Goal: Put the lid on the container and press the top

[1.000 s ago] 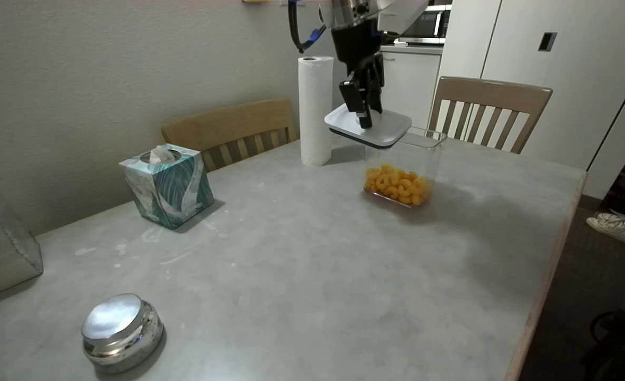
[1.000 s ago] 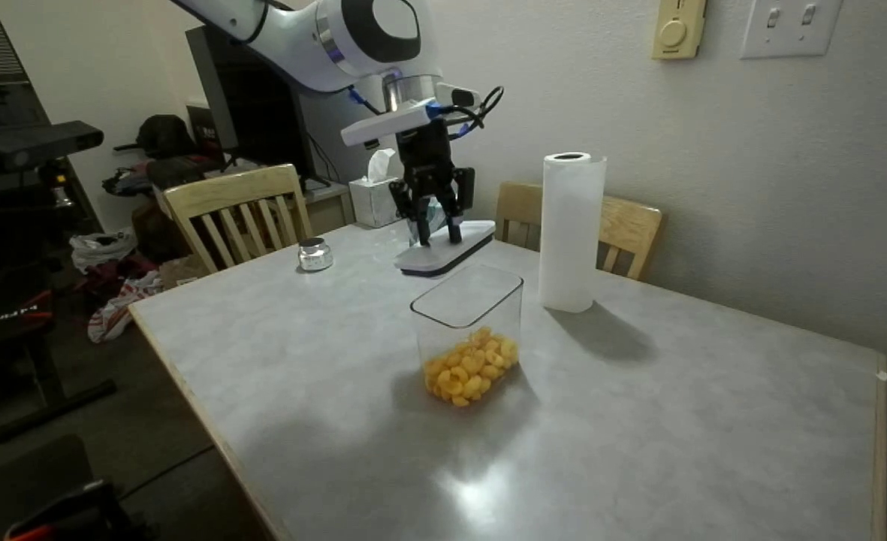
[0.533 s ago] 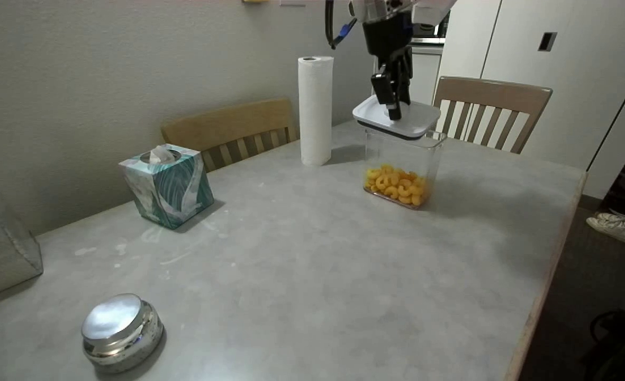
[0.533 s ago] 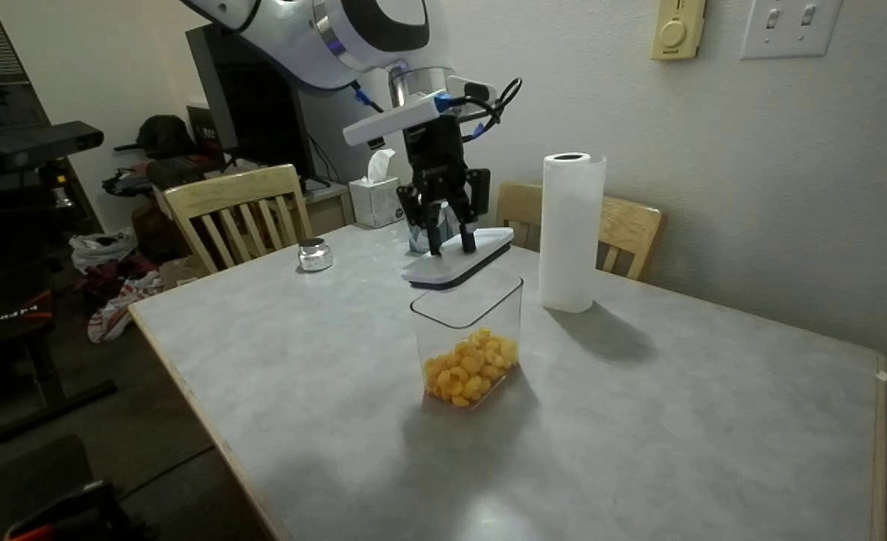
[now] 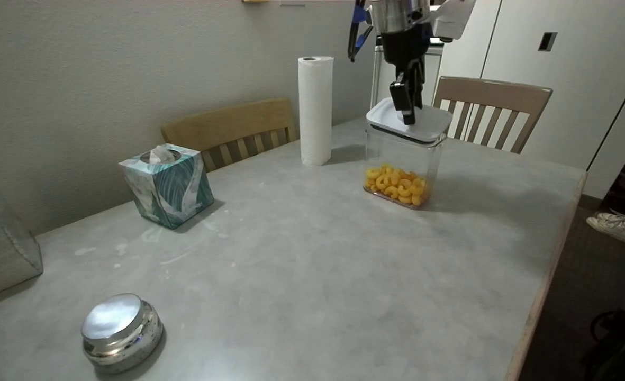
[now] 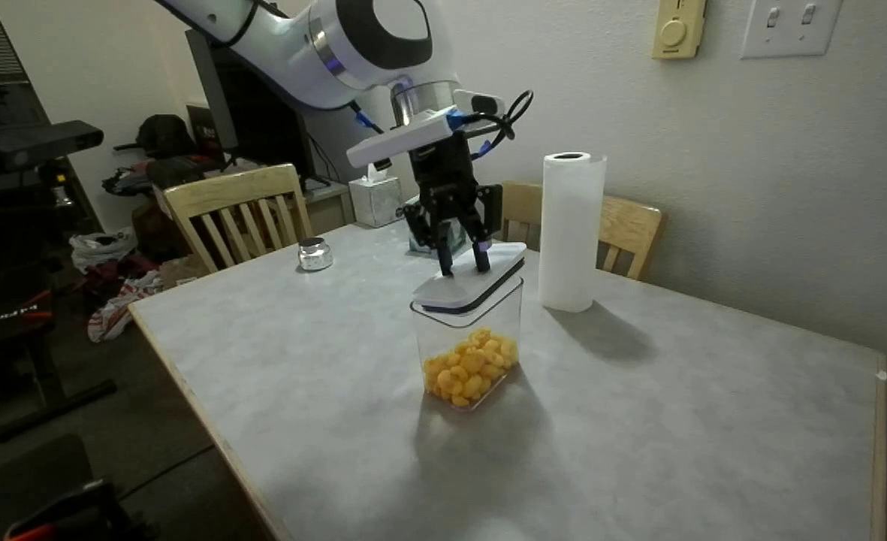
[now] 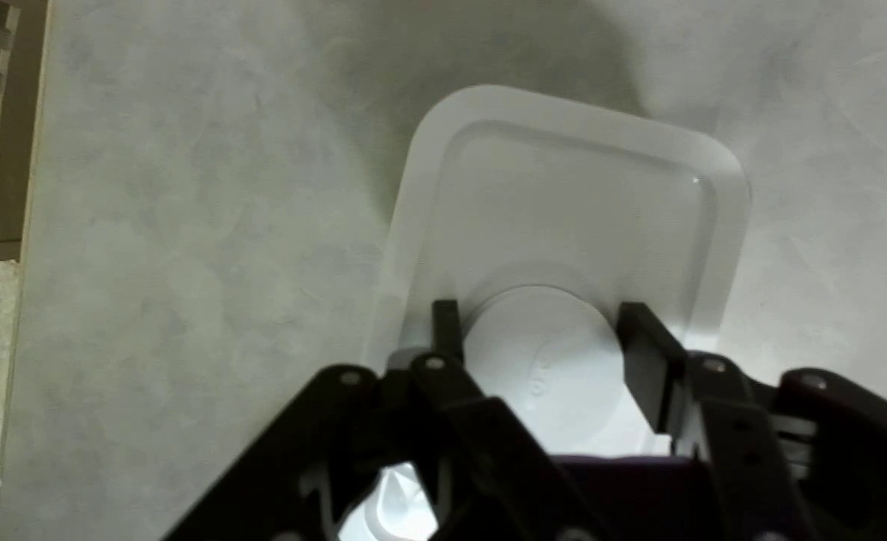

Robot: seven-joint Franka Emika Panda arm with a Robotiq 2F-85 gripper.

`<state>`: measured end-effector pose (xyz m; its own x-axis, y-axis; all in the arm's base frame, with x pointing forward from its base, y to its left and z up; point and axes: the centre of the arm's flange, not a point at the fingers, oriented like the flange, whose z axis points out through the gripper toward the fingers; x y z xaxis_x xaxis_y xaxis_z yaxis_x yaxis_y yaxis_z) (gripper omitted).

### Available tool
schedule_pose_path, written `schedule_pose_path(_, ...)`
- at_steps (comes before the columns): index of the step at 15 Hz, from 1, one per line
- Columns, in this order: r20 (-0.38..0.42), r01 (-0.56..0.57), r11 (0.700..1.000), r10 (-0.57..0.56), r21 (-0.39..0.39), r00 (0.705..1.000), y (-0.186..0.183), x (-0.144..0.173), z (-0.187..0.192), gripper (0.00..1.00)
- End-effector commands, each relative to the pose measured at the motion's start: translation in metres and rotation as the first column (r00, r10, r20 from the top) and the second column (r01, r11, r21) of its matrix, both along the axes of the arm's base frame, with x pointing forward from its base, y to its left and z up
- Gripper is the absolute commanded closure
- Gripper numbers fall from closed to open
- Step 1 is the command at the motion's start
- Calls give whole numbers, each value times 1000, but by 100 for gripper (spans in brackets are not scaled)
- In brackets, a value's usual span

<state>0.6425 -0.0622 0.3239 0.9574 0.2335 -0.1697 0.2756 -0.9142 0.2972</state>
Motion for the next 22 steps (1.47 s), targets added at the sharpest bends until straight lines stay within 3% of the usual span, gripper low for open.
schedule_pose_path(1, 34, -47, 999, 47, 1, 998, -12, -17, -4, 71)
schedule_pose_path(10, 131, -75, 993, 63, 88, 989, -18, -12, -19, 71)
schedule_pose_path(18, 3, -64, 969, 65, 237, 998, -30, -28, -15, 71)
schedule_pose_path(22, -30, -56, 968, 65, 244, 997, -31, -32, -22, 71)
